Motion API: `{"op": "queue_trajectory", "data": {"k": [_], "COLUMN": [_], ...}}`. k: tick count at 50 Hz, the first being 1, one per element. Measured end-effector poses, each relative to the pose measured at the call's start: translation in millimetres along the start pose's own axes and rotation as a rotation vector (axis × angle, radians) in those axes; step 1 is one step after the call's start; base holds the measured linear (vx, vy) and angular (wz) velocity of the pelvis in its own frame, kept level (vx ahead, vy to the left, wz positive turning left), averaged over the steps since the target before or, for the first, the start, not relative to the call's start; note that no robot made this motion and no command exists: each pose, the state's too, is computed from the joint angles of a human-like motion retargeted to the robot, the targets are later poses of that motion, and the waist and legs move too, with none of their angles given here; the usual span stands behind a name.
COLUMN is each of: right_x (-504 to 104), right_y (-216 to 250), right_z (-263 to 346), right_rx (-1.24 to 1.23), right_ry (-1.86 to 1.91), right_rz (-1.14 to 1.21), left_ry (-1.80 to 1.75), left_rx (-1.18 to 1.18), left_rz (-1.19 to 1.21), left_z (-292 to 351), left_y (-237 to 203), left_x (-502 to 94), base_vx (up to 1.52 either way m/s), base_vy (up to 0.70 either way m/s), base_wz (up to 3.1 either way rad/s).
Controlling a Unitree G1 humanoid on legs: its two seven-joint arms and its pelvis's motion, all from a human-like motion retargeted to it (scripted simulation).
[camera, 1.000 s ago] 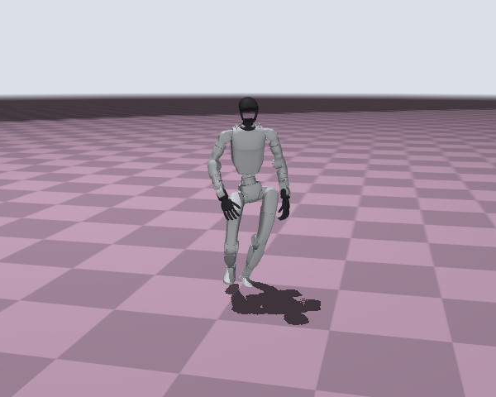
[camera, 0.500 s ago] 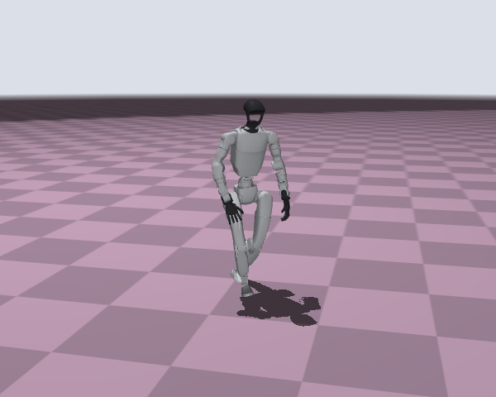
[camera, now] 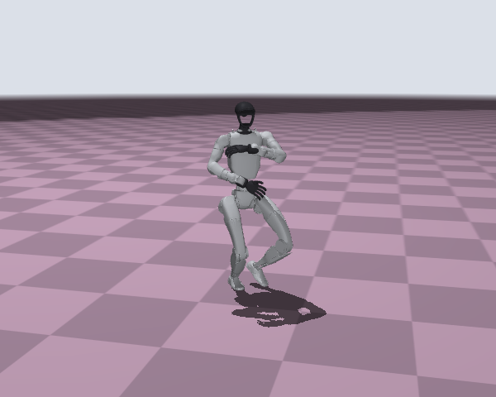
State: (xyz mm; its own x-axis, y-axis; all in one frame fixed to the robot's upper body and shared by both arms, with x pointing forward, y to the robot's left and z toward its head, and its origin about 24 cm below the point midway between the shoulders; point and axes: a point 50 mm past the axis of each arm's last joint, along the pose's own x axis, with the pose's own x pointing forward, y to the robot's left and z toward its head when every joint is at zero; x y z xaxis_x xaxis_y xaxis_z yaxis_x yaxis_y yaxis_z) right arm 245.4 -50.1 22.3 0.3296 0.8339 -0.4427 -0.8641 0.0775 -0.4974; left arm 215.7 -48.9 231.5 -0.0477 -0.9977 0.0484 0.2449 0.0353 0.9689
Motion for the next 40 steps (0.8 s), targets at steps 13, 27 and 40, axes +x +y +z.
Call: {"op": "queue_trajectory", "data": {"k": [13, 27, 40], "right_x": [-226, -101, -123], "right_y": [44, 54, -64], "right_z": [-162, -154, -128], "right_rx": [0.318, 0.255, -0.152], "right_ry": [0.832, 0.685, 0.645], "right_rz": [-0.577, -0.224, -0.576], "left_ry": [1.258, 1.778, 1.758], "left_rx": [-0.527, -1.189, -1.385], "left_rz": [-0.271, -0.285, 0.461], "left_z": [-46, 24, 63], "left_y": [-177, -371, -378], "left_x": [-326, -328, -277], "base_vx": [0.56, 0.34, 0.17], "base_vy": [0.13, 0.02, -0.07], "base_wz": [-0.06, -0.04, -0.06]}}
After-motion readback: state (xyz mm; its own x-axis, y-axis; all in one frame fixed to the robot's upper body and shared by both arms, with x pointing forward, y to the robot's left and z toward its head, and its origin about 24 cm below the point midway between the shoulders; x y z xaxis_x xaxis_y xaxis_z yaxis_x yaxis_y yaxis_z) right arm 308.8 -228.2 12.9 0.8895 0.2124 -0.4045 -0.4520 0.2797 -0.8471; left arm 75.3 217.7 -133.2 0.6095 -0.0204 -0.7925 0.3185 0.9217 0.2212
